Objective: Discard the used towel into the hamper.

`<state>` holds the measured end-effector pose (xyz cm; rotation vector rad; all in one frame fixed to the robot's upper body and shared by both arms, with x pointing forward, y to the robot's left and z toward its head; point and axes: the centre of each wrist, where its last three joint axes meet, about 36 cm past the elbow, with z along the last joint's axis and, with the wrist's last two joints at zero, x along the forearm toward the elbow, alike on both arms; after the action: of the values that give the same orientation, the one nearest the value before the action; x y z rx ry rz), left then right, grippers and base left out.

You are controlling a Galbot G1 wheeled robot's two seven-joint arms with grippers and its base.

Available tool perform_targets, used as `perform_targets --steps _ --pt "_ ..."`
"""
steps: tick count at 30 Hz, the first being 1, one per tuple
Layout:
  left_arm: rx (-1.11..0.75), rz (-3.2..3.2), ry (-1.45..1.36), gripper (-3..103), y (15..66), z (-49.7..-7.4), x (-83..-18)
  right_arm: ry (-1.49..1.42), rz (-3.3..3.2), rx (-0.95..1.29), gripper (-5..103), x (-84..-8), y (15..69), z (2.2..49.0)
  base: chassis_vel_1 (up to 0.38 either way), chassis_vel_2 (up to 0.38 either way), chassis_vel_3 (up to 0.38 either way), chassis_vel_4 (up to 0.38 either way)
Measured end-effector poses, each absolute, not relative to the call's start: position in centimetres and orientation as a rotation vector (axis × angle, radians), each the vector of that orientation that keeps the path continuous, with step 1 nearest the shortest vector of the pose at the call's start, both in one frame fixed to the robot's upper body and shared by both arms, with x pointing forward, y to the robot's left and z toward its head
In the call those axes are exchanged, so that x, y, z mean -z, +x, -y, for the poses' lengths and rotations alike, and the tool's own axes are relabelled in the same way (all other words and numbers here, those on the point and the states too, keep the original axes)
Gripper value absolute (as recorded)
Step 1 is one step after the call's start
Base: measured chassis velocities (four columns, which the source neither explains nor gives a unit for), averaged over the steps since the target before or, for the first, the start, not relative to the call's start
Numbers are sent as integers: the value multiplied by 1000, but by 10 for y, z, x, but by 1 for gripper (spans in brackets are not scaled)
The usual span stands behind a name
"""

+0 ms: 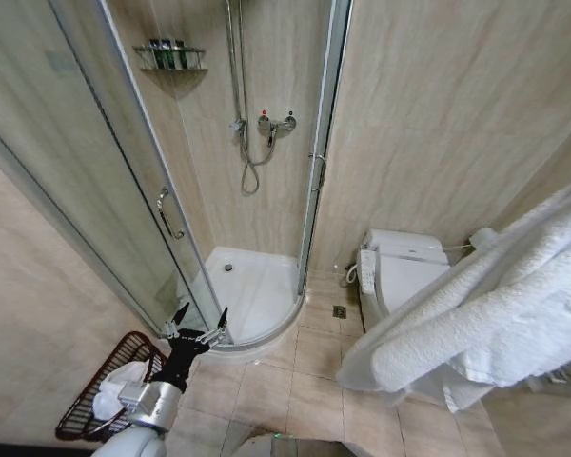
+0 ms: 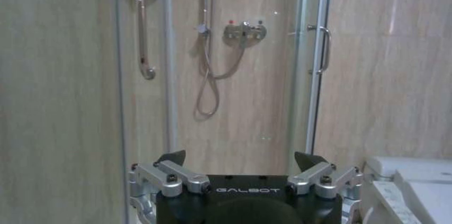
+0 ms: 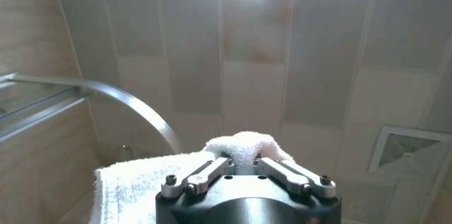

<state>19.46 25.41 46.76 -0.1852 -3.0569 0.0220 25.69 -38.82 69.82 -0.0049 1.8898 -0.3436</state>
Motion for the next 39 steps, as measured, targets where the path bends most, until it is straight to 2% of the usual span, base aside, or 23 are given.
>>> perform_targets --steps 39 --pt "-22 3057 -185 100 195 -254 -468 -6 -1886 355 5 -701 256 388 107 101 103 98"
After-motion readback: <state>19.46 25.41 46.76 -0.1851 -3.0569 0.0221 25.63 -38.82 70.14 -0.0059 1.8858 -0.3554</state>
